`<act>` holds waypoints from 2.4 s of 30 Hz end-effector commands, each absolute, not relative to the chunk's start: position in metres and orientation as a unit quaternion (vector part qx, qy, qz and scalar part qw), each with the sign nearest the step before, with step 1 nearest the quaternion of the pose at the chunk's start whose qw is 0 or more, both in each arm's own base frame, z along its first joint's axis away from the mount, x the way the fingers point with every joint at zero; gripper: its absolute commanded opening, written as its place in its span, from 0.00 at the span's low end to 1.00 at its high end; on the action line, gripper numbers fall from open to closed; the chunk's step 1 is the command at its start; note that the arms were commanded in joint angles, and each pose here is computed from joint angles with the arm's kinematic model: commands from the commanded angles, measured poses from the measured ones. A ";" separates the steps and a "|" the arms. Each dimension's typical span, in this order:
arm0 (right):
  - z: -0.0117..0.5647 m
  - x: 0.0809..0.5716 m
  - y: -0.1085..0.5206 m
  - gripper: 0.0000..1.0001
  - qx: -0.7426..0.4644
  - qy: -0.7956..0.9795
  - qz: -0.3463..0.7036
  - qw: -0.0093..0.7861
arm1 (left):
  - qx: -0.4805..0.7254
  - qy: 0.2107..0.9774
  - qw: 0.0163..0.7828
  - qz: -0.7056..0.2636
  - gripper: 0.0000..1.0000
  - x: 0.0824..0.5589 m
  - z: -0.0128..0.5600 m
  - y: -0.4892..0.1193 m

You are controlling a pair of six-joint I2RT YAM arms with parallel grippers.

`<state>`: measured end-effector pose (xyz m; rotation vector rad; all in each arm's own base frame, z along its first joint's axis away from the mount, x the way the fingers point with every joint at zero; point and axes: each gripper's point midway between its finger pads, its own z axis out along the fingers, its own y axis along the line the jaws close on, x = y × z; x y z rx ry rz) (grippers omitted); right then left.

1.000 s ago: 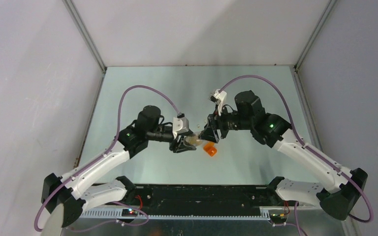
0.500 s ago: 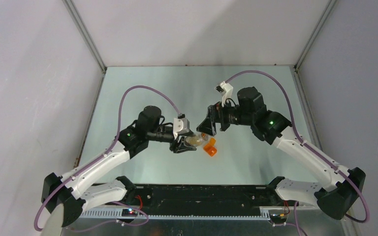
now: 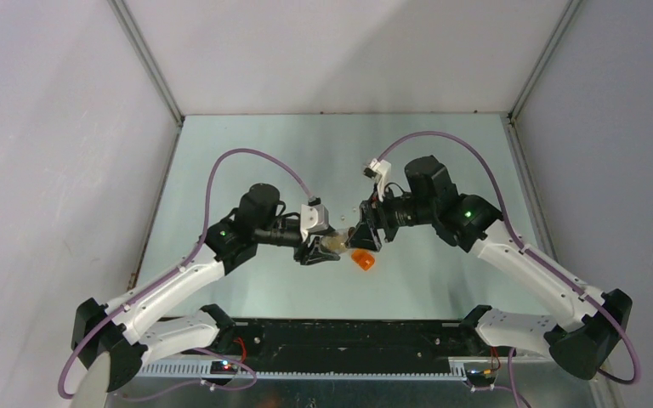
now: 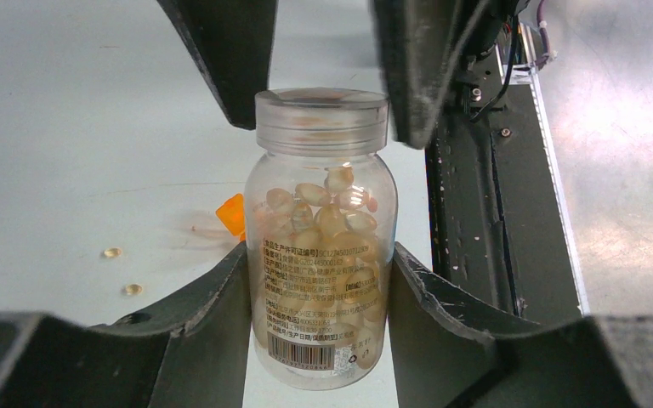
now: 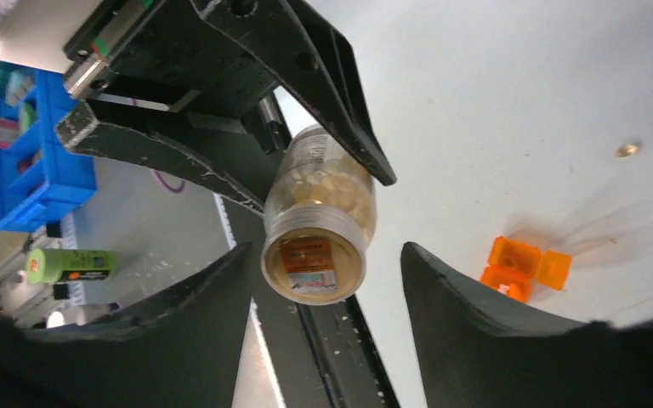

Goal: Sort the pills into containers

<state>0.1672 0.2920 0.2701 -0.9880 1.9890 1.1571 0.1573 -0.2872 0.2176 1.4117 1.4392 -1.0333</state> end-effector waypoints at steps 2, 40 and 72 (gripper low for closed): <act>0.269 0.183 0.301 0.50 -0.330 0.770 0.442 0.320 | 0.570 0.544 0.474 -0.394 0.00 0.167 0.246 -0.293; 0.282 0.159 0.282 0.91 -0.450 0.682 0.406 0.410 | 0.591 0.539 0.440 -0.408 0.01 0.150 0.238 -0.293; 0.295 0.195 0.327 0.10 -0.232 0.758 0.470 0.388 | 0.601 0.553 0.441 -0.372 0.00 0.166 0.230 -0.297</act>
